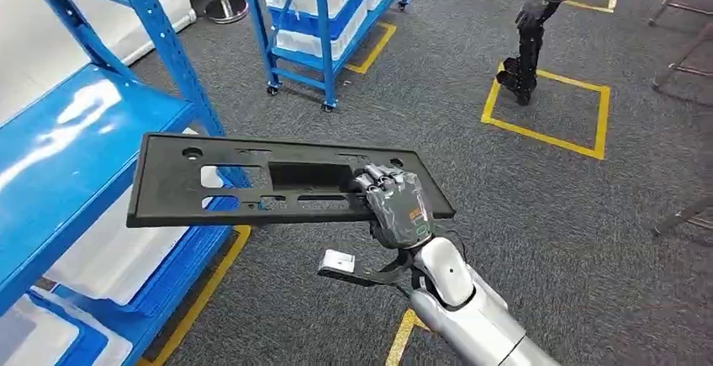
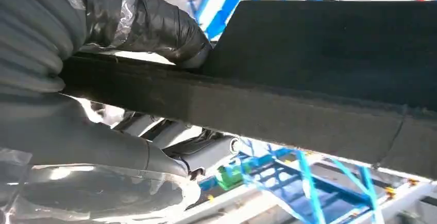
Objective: Take the parts from the cabinet and place them on the table.
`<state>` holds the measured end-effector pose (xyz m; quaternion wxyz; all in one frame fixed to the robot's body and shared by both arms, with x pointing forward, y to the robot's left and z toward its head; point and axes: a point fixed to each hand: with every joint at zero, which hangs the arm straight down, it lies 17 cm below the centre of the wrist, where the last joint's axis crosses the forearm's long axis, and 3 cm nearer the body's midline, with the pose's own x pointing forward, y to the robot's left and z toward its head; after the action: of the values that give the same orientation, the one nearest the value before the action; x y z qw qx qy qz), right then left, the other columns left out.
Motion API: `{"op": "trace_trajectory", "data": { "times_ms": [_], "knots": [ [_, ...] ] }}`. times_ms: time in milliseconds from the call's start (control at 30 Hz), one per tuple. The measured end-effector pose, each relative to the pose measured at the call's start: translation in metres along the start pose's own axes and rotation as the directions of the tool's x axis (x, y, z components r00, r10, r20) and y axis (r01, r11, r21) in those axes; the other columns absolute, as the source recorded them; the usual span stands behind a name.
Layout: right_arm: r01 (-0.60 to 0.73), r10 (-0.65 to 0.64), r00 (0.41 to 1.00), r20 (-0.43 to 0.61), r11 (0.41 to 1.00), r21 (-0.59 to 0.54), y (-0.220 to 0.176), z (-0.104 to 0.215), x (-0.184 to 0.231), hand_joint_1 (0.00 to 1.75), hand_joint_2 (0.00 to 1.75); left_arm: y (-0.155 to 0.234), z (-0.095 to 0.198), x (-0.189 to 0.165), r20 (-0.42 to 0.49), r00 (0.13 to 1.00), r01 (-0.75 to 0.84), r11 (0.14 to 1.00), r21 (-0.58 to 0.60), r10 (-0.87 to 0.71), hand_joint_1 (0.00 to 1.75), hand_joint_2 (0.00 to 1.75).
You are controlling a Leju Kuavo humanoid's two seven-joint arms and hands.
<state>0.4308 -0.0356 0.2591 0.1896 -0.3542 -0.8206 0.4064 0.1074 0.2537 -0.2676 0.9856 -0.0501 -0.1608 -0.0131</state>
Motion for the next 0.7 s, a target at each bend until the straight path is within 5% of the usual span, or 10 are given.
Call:
{"op": "trace_trajectory", "data": {
  "times_ms": [700],
  "knots": [
    [-0.212,0.209,0.977,0.037,0.974,0.078,0.008,-0.008,-0.020,1.75,1.75,-0.001,0.001,0.000,0.002,1.000,-0.017,1.000,-0.008,0.017,0.00,1.75]
  ]
}}
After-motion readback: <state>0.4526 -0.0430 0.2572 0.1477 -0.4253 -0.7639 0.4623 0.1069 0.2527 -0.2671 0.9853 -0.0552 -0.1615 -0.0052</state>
